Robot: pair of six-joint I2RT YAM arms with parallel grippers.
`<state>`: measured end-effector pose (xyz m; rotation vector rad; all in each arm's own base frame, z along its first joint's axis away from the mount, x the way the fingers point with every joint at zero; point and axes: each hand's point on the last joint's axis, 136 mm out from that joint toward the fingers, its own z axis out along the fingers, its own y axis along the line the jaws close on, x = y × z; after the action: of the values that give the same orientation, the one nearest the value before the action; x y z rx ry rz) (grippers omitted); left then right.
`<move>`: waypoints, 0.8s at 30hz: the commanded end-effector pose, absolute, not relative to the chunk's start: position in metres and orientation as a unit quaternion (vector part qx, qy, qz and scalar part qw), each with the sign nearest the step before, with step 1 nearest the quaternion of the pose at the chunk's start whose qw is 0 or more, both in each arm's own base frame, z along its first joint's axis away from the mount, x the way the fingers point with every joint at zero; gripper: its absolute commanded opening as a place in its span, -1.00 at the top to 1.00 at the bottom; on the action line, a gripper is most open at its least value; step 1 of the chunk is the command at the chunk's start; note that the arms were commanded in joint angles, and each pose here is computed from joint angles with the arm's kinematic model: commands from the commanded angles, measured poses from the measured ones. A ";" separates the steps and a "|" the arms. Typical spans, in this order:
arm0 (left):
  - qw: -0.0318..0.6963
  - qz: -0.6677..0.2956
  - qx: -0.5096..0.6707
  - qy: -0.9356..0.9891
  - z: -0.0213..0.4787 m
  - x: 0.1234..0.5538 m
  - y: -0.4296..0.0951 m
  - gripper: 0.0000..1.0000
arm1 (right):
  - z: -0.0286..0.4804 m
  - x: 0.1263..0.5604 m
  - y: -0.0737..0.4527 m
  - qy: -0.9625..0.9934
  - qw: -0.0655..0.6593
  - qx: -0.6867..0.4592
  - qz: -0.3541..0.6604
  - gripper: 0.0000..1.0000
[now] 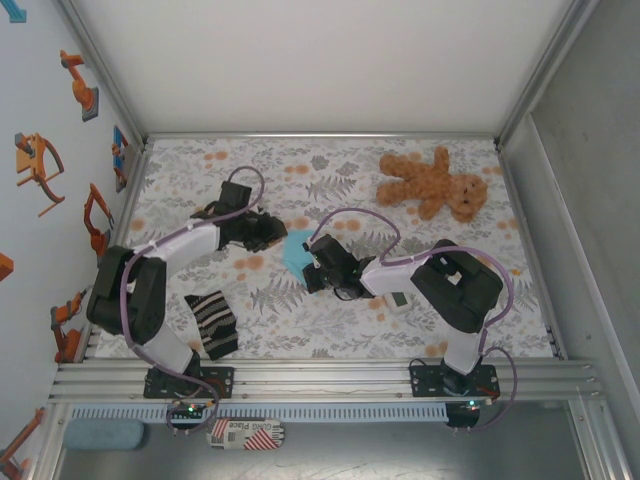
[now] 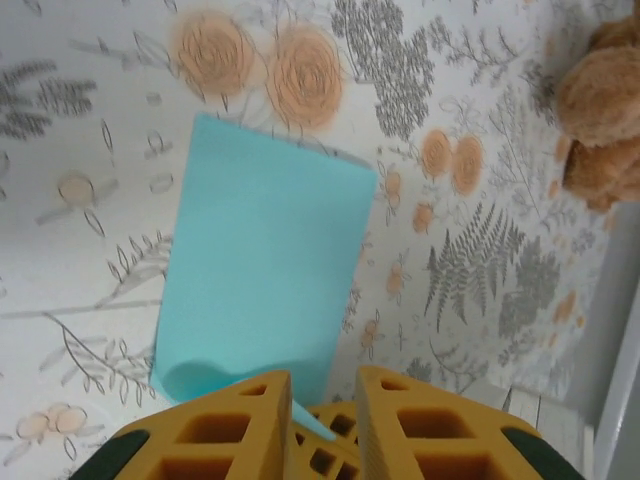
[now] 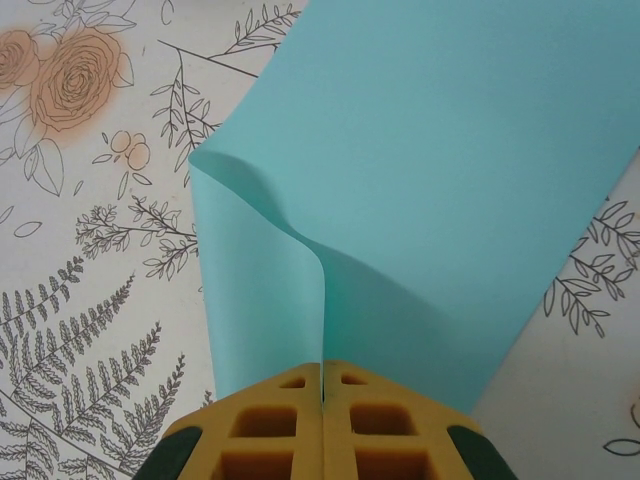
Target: Fold a paper plane with a square sheet of paper (pick it up from the middle)
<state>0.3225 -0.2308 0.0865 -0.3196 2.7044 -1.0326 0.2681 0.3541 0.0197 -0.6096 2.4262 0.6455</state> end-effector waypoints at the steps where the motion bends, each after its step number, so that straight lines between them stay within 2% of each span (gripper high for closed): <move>1: 0.098 -0.400 -0.131 0.902 0.086 0.308 -0.246 0.62 | 0.016 0.268 0.347 0.909 0.269 -0.212 0.237 1.00; 11: 0.061 -0.385 -0.099 0.916 0.050 0.281 -0.264 0.80 | 0.014 0.269 0.346 0.912 0.261 -0.208 0.238 1.00; 24: 0.033 -0.378 -0.090 0.921 0.027 0.277 -0.271 0.82 | 0.013 0.269 0.346 0.913 0.258 -0.208 0.238 1.00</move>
<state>0.2792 -0.2641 0.0268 -0.3117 2.8260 -1.1271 0.2702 0.3522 0.0196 -0.5900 2.4371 0.6609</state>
